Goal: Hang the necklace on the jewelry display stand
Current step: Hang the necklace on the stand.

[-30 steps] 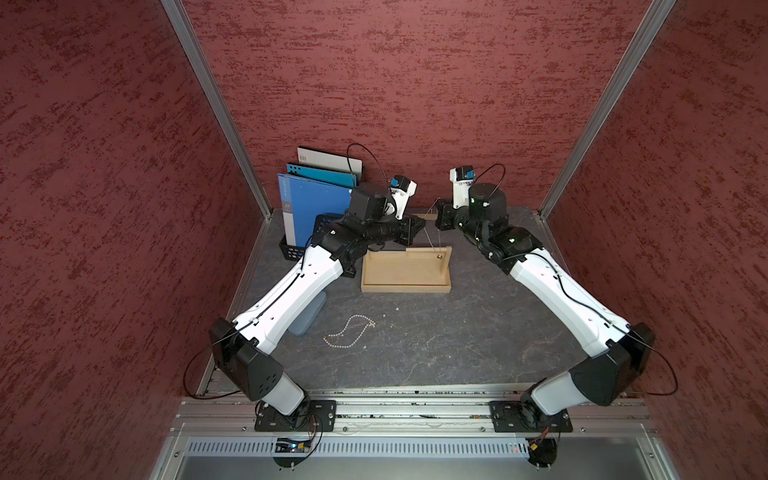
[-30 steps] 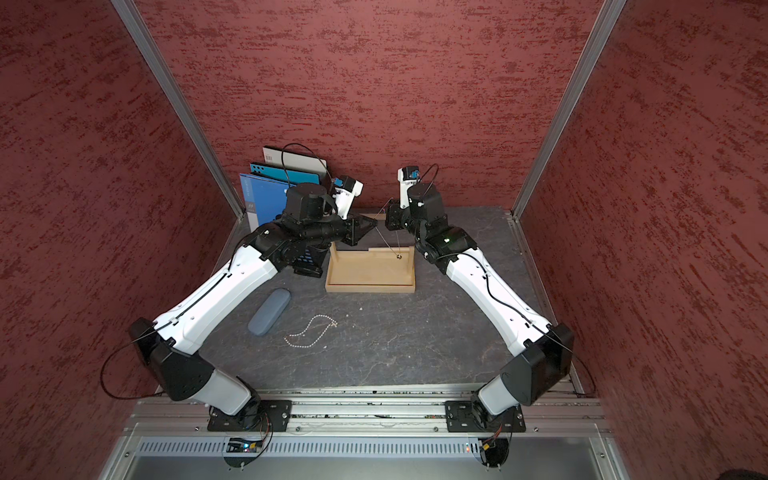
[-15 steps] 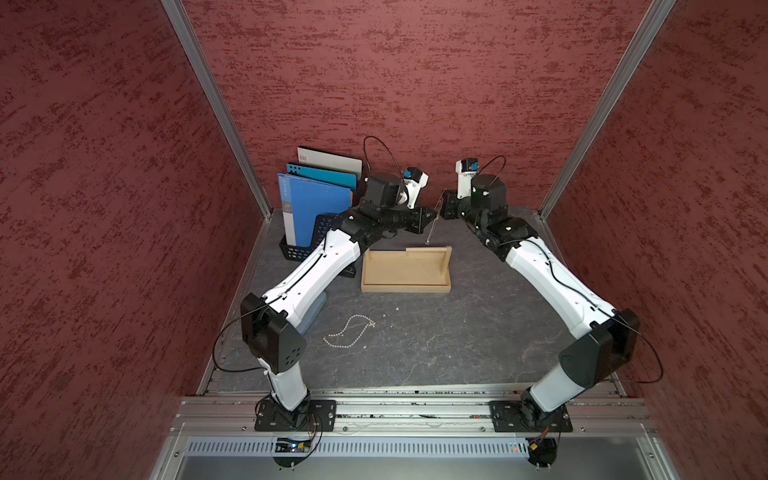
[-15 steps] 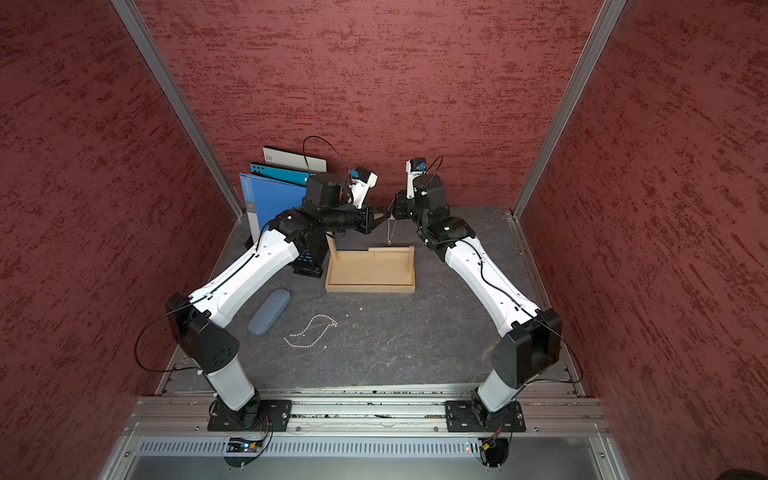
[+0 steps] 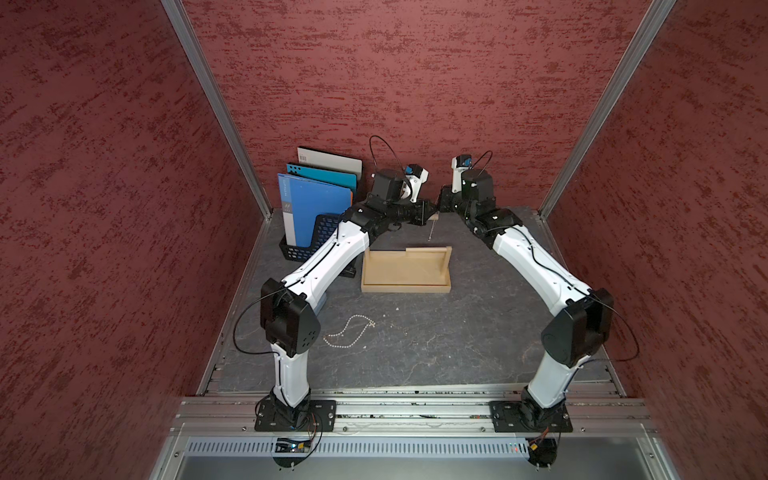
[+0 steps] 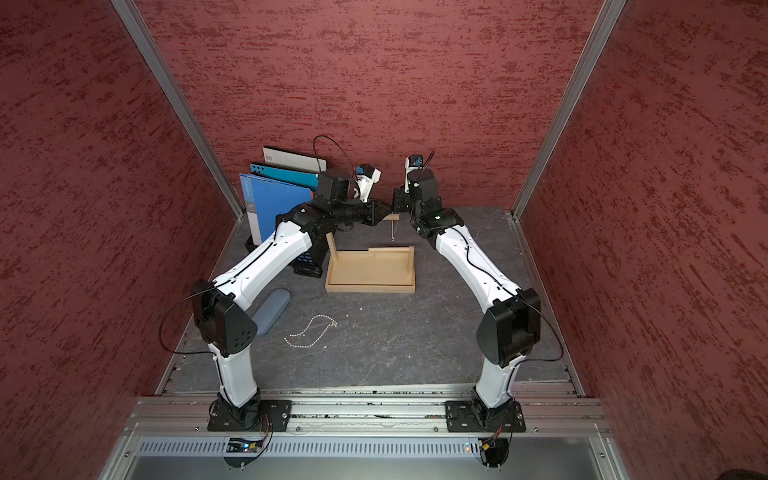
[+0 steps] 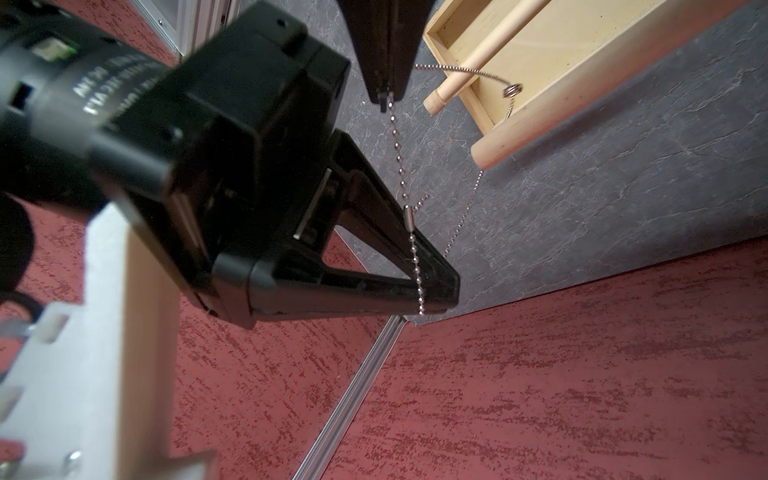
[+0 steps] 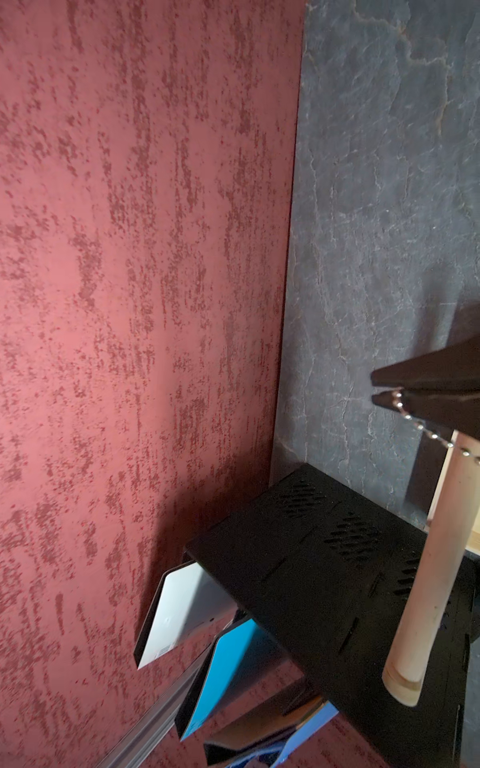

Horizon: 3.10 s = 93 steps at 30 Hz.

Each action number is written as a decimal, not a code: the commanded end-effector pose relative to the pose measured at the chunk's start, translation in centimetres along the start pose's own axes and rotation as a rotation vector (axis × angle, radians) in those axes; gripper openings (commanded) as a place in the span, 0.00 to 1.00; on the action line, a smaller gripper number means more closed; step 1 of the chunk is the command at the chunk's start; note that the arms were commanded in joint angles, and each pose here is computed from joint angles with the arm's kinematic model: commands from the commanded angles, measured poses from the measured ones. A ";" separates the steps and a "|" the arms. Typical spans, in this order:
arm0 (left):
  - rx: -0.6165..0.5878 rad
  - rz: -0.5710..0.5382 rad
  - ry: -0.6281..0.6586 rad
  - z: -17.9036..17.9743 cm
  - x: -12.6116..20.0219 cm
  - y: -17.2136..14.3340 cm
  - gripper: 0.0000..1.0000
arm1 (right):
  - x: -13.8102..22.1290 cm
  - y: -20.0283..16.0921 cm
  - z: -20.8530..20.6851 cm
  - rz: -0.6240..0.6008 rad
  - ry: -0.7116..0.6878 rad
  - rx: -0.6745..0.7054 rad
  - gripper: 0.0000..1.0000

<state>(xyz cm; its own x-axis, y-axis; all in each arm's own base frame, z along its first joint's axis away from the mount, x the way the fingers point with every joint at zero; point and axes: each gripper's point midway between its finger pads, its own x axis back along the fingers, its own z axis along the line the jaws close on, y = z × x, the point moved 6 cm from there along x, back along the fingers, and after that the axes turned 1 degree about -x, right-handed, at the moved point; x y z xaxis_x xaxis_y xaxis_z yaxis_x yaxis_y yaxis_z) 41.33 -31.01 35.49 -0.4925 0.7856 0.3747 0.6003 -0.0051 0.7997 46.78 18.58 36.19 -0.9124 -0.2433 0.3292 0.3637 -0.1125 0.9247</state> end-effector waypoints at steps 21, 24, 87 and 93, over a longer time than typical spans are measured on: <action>0.141 -0.012 0.166 5.7 6.0 -3.0 0.00 | -5.0 -0.7 5.2 0.105 0.313 0.006 0.00; 0.162 -0.020 0.200 6.6 7.7 -3.5 0.00 | -5.4 -1.2 6.9 0.130 0.356 0.020 0.00; 0.182 -0.034 0.317 11.3 10.4 -5.5 0.26 | -5.3 0.2 11.1 0.155 0.454 0.080 0.27; 0.150 -0.067 0.314 10.1 11.8 -4.8 0.32 | -3.4 2.1 10.7 0.120 0.422 0.070 0.35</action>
<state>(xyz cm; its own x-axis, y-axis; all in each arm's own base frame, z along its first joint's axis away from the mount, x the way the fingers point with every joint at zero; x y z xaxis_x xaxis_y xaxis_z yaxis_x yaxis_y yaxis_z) 39.57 -15.95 29.87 -0.6572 0.5609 0.5035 0.6797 0.1522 0.7175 49.87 30.86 34.90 -0.6500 -0.6443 0.4030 0.4908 0.0490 0.8699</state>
